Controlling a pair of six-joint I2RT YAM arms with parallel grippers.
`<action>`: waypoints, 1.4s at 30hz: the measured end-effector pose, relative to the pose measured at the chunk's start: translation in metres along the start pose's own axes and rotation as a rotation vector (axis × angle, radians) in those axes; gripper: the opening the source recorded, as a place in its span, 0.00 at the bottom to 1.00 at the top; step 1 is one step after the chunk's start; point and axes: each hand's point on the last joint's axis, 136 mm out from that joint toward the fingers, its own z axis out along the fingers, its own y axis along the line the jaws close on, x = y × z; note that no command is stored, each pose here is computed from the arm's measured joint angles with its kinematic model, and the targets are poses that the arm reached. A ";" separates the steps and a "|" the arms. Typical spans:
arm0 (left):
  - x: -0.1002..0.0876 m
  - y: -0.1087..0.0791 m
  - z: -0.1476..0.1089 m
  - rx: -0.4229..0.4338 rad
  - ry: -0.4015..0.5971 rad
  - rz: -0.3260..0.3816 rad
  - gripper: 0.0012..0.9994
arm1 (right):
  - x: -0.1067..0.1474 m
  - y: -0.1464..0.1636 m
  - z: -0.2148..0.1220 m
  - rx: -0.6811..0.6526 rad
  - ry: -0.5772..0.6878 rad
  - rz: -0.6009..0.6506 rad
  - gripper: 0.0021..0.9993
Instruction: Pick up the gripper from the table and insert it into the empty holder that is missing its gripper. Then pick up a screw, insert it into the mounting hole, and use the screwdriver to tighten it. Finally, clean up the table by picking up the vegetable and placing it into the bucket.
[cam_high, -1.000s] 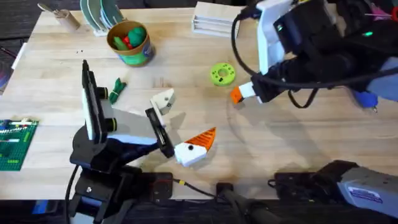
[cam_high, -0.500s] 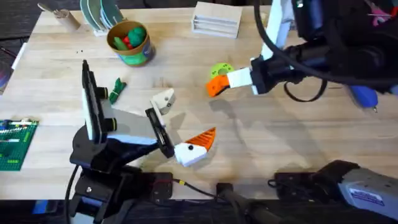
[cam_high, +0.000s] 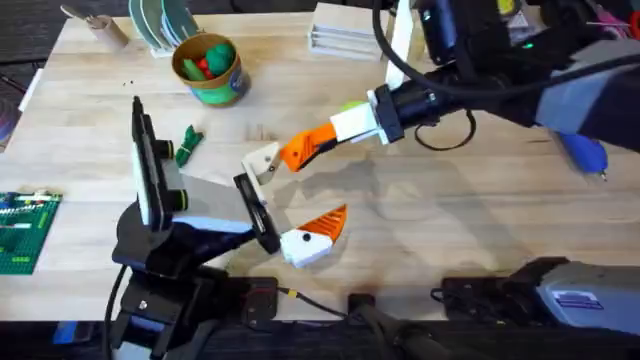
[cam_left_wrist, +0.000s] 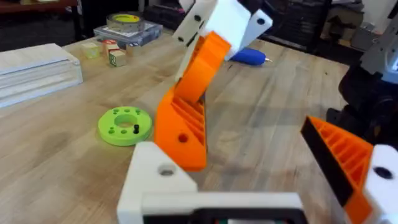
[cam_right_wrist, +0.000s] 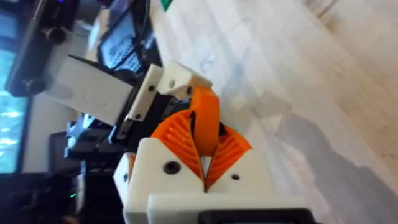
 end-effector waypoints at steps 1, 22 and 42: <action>0.000 0.000 0.000 0.000 0.000 0.000 0.99 | 0.002 0.001 0.002 -0.025 0.011 0.017 0.01; 0.000 0.003 0.000 -0.019 -0.001 -0.008 0.99 | 0.006 0.014 0.004 -0.260 0.060 0.123 0.01; 0.000 0.003 0.000 -0.018 -0.001 -0.008 0.99 | 0.007 -0.004 0.012 -0.167 0.060 0.190 0.01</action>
